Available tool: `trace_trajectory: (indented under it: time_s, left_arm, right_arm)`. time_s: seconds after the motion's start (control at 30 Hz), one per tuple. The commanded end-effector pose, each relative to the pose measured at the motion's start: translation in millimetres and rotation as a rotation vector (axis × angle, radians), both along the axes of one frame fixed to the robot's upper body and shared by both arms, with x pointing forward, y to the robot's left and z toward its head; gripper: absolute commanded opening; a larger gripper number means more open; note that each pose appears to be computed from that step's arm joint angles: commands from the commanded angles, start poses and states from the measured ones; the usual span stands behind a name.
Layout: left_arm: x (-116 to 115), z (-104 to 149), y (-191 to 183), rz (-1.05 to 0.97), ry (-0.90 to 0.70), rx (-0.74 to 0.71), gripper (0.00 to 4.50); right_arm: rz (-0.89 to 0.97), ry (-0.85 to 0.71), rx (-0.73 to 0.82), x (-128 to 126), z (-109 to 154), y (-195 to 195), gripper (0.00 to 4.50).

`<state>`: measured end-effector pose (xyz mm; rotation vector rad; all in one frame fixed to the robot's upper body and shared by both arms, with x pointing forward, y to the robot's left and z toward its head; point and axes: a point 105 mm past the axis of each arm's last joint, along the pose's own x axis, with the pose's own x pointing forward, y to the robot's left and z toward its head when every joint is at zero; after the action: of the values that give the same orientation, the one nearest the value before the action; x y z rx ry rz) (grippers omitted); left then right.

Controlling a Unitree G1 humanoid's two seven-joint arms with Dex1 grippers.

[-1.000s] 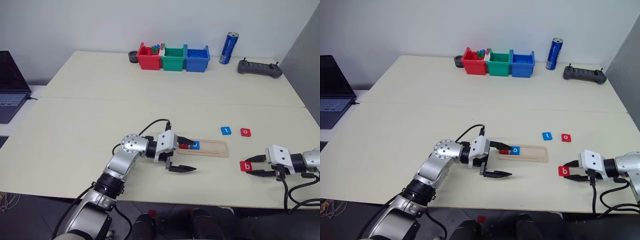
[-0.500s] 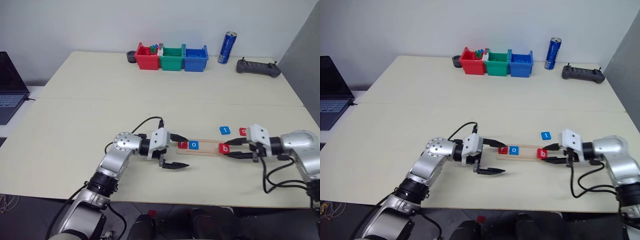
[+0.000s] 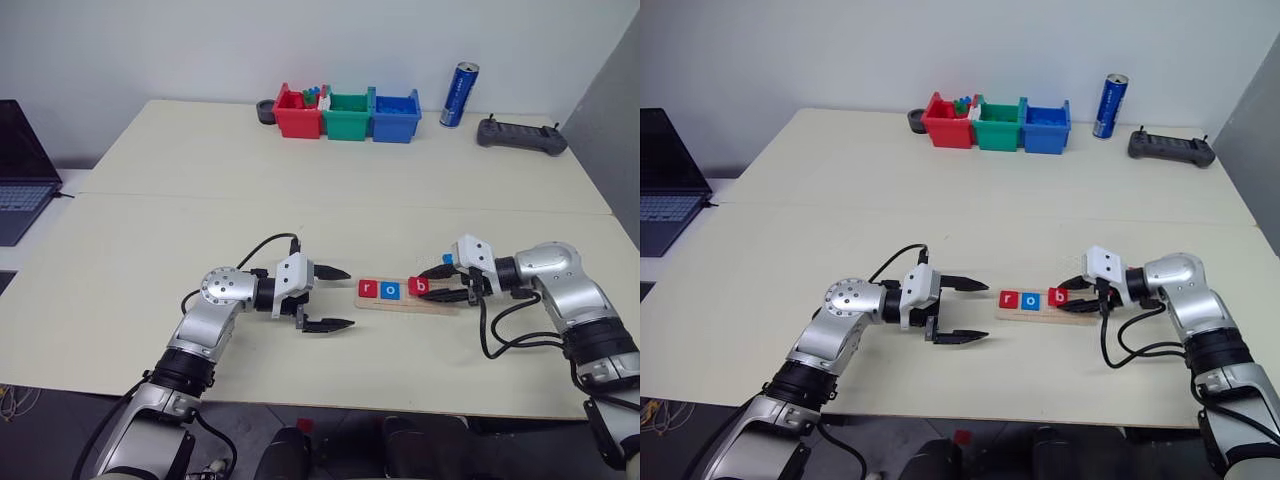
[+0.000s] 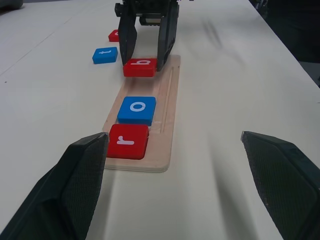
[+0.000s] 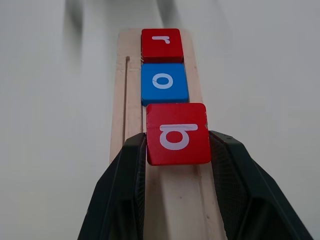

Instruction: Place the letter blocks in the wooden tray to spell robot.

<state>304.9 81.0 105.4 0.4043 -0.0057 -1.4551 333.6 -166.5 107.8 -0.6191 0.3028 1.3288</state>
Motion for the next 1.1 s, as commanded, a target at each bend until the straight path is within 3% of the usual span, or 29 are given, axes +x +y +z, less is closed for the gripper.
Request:
trace_trajectory:
  time_s: [0.03,0.47,0.73,0.77,1.1]
  left_arm:
    - [1.3,12.2,-1.4,-0.001,-0.051,-0.027,4.5]
    - [2.2,14.6,-4.2,-0.014,-0.059,-0.022,4.5]
    - [3.3,14.4,-5.0,-0.015,-0.059,-0.019,4.5]
    - [3.1,14.3,-5.5,-0.016,-0.059,-0.02,4.5]
    - [3.7,13.2,-12.1,-0.041,-0.058,-0.026,4.5]
  right_arm:
    - [0.031,-0.035,-0.008,3.0,10.2,3.3,1.46]
    - [0.054,-0.043,-0.001,5.9,9.8,12.4,1.46]
    - [0.033,-0.049,0.022,8.0,15.5,11.6,4.31]
    - [0.029,-0.054,0.026,8.0,17.3,10.8,4.47]
    - [-0.073,-0.091,0.111,2.8,46.3,0.9,4.47]
